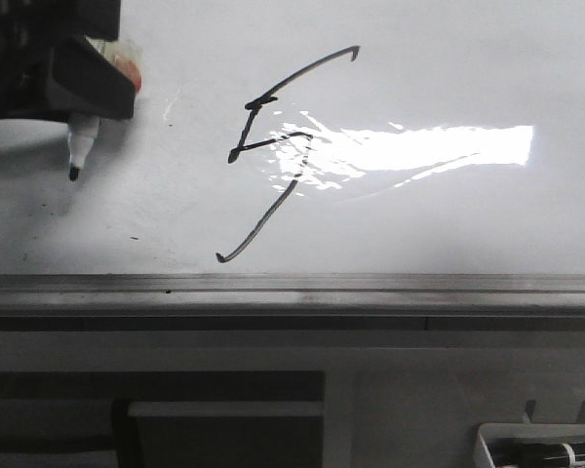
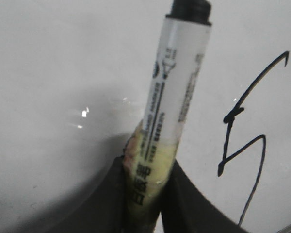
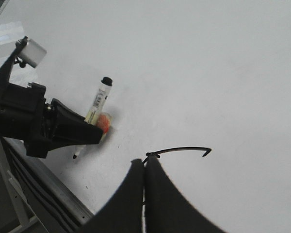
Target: Write number 5 on whiteboard
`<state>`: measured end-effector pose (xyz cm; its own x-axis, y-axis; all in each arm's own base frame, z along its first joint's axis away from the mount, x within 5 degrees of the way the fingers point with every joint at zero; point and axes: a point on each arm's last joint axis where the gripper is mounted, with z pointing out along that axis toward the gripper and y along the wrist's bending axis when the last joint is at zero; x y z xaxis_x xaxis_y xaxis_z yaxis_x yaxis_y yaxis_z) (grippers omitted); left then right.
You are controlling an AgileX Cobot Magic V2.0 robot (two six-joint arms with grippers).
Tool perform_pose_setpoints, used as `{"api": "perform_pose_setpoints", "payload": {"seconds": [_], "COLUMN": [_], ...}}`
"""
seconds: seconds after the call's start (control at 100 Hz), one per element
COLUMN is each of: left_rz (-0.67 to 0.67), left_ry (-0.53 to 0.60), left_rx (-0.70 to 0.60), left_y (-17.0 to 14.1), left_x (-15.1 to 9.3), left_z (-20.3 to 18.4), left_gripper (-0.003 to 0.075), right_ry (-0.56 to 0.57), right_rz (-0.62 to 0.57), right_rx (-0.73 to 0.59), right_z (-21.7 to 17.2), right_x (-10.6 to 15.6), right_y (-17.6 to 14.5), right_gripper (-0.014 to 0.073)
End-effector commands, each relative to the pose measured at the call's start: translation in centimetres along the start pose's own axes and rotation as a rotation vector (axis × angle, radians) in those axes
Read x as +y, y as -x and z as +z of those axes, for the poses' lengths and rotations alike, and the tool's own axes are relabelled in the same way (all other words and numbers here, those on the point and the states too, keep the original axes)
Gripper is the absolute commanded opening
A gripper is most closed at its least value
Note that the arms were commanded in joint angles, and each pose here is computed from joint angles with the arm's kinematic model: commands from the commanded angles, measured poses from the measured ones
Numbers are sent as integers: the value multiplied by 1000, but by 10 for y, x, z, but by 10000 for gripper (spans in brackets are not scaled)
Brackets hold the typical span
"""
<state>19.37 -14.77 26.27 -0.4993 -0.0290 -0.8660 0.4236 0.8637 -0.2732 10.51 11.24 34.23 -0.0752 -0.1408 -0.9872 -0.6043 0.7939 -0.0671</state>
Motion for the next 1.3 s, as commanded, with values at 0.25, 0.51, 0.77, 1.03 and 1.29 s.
{"api": "perform_pose_setpoints", "payload": {"seconds": [0.25, 0.51, 0.77, 1.03, 1.29], "left_rz": [-45, -79, -82, -81, -91], "left_ry": [96, 109, 112, 126, 86], "left_rx": [-32, -26, -28, -44, -128], "left_y": [2, 0, 1, 2, 21], "left_x": [7, 8, 8, 10, 4], "left_z": [19, 21, 21, 21, 4], "left_gripper": [-20, 83, 293, 417, 564], "right_ry": [21, 24, 24, 24, -18], "right_rz": [-3, -3, -3, -3, -2], "right_rx": [-47, -47, -47, -47, -35], "right_z": [-4, -4, -4, -4, -4], "right_x": [1, 1, 1, 1, -3], "right_y": [13, 12, 12, 12, 11], "right_gripper": [-64, -64, -64, -64, -64]}}
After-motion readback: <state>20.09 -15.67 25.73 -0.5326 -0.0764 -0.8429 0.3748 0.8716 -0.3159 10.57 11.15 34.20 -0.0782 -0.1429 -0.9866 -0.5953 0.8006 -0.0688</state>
